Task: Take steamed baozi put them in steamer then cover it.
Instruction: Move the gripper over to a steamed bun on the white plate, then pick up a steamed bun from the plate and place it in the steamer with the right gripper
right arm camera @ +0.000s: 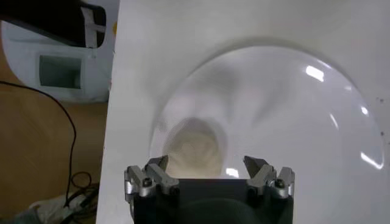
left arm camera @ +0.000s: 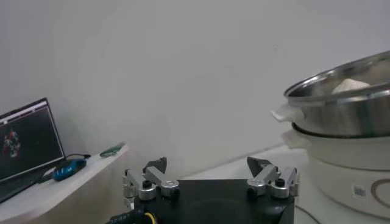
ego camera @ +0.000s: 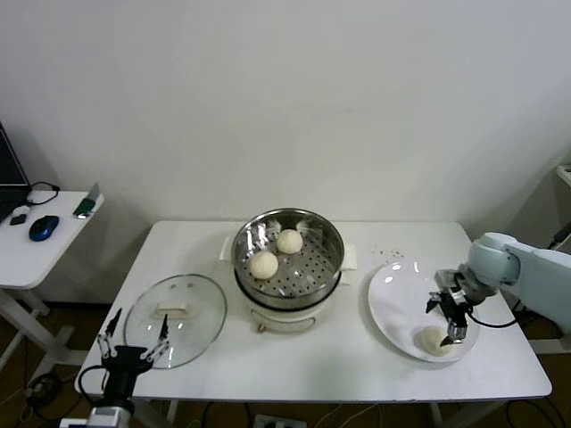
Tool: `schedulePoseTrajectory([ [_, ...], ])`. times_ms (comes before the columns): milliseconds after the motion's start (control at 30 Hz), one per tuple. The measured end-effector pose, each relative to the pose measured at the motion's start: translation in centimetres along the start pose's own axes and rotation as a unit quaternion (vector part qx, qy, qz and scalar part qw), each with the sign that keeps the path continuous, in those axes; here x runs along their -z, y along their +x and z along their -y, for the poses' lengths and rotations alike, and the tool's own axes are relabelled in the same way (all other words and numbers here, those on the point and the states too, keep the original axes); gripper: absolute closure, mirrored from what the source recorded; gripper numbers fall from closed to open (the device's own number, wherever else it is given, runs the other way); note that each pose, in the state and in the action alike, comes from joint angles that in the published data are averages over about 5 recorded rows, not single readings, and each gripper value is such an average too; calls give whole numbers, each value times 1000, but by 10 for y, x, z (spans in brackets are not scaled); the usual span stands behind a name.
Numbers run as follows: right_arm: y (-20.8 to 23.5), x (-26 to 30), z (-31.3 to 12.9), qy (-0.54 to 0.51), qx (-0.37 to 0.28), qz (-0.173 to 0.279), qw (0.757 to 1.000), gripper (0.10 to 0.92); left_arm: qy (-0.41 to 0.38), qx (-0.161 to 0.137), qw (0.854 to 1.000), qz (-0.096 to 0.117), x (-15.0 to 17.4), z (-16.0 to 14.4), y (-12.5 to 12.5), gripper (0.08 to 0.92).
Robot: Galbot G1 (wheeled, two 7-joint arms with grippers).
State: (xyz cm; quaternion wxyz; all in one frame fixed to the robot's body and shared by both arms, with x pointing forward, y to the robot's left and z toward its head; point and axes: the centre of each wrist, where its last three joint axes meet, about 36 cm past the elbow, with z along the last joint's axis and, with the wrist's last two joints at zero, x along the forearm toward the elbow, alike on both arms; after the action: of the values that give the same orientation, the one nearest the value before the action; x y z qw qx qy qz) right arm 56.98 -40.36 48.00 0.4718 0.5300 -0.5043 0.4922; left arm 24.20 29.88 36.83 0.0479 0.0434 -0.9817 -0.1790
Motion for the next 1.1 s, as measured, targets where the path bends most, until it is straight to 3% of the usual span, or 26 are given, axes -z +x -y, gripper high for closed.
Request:
schedulePoseTrajectory([
  [433,-23,-4,3,0,20,-12,1000,203,-3,1,1000,-4,-3,-1,-1,177],
  [767,-23,-3,12,7,24,-18,1000,360,-4,2,1000,-6,-3,-1,-2,177],
  [1100,-4,9,29,55,14,-28,998,378,-5,1,1000,-6,-3,0,-2,177],
])
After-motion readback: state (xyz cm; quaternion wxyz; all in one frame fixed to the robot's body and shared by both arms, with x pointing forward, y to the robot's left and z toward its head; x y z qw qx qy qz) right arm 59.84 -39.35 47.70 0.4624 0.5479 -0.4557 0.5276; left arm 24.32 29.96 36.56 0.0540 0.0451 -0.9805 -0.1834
